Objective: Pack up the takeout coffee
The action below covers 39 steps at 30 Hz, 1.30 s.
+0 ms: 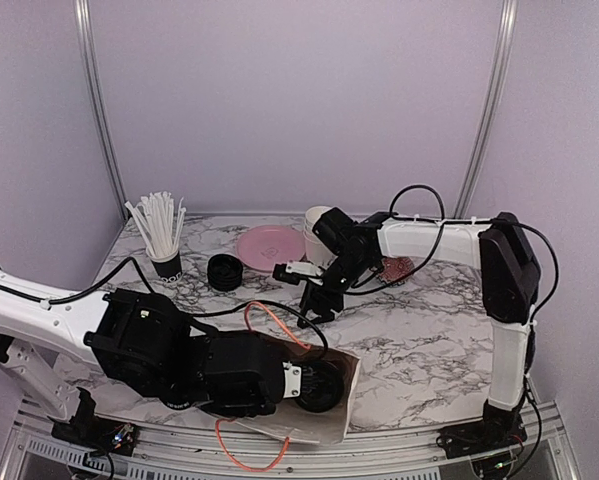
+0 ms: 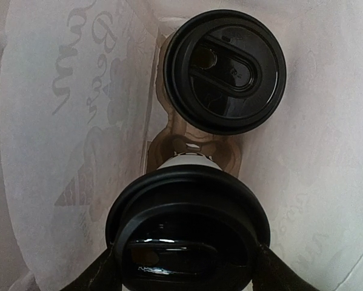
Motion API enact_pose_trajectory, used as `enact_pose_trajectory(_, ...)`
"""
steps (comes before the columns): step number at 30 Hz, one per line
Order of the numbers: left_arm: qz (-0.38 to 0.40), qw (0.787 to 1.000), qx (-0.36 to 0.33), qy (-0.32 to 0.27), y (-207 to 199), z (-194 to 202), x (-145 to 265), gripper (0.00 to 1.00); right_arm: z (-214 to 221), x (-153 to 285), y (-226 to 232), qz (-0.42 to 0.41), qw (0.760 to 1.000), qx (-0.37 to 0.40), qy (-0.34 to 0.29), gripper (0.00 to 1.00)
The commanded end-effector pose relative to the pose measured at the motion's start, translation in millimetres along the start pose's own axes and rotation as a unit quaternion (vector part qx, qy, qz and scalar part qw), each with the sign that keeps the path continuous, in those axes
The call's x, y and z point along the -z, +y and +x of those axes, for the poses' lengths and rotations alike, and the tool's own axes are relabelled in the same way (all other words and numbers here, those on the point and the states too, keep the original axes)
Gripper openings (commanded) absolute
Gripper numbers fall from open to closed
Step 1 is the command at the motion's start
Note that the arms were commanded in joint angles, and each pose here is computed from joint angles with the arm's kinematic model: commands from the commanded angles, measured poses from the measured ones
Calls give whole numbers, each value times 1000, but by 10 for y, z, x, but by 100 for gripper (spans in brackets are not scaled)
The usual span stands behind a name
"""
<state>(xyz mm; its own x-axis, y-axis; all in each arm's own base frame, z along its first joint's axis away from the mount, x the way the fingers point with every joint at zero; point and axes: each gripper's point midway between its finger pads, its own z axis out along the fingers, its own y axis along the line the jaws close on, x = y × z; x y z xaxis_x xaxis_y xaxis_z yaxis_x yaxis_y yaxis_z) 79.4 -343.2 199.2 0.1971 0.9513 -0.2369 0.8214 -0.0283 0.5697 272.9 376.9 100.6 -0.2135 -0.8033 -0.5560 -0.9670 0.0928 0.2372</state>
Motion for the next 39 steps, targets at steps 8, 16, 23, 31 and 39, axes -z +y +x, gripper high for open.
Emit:
enact_pose_trajectory(8,-35,999,10,-16,85,51,-4,56,30,-453,-269,1,1000,-18,7,62)
enact_pose_trajectory(16,-47,999,13,-14,88,124,-92,56,110,-650,-93,-42,999,-21,13,61)
enact_pose_trajectory(23,-38,999,17,-34,59,74,-134,56,120,-665,-78,-46,999,-22,14,61)
enact_pose_trajectory(31,-36,999,9,-34,62,68,-217,56,152,-674,2,-67,997,-26,14,60)
enact_pose_trajectory(39,-29,999,-1,-14,34,131,-349,56,175,-686,83,-85,996,-26,15,60)
